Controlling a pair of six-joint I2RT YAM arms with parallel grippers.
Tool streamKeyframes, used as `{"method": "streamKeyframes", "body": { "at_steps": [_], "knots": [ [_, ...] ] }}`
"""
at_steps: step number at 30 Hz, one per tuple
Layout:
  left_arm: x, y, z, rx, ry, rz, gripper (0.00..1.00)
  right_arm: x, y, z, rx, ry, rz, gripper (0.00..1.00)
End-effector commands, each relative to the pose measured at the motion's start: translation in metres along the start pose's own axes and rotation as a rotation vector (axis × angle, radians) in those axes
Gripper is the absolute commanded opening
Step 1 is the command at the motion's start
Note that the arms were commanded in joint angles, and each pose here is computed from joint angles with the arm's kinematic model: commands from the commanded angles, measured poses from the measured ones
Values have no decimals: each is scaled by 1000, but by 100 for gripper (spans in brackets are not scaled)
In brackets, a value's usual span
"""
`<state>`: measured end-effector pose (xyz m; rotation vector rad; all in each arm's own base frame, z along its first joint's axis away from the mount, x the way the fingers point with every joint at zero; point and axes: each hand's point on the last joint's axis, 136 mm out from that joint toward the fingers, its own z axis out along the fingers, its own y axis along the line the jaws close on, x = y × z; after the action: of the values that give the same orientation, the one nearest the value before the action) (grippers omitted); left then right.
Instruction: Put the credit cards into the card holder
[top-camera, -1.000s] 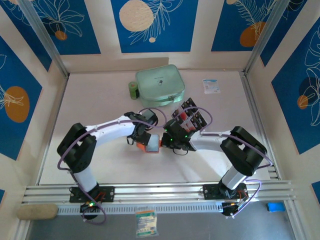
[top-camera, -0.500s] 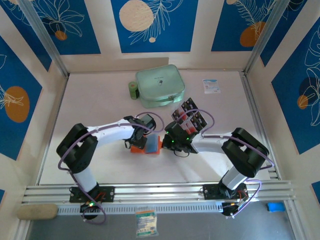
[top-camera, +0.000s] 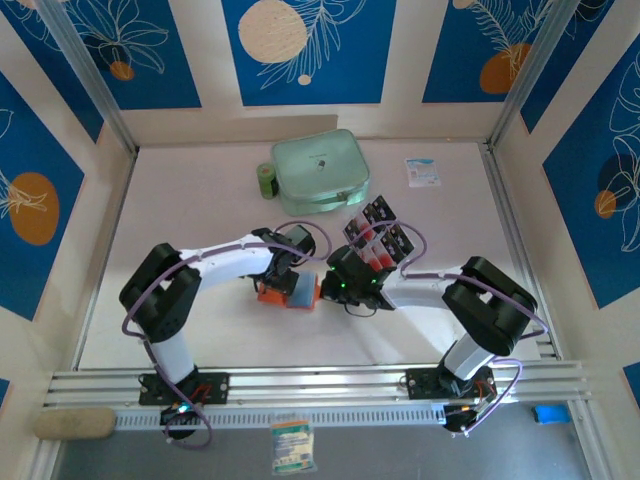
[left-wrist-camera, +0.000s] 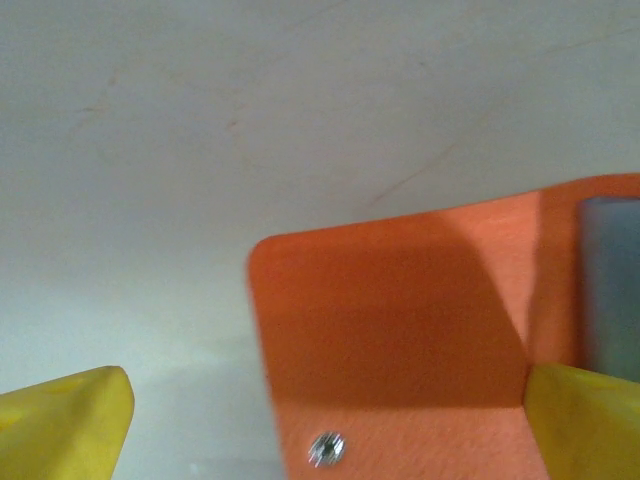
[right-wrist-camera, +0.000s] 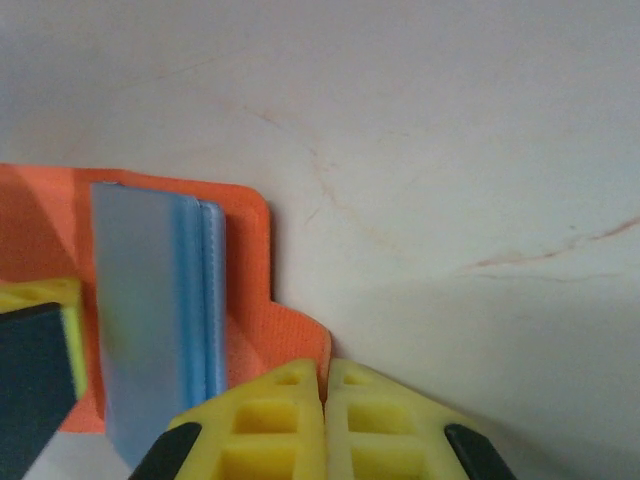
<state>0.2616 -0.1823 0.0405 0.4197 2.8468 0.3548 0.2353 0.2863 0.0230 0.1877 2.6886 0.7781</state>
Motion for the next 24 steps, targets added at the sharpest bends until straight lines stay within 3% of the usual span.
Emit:
{"method": "streamKeyframes", "body": {
  "at_steps": [1,21,24],
  "knots": [
    [2,-20,-6,102,17,-61,100,6,9,-1,-59,26,6,0],
    [28,-2,1,67,6,-72,100,-7,-16,-11,-64,21,50,0],
    [31,-2,5,69,8,-66,100,-10,-13,-14,-79,23,52,7]
  ]
}}
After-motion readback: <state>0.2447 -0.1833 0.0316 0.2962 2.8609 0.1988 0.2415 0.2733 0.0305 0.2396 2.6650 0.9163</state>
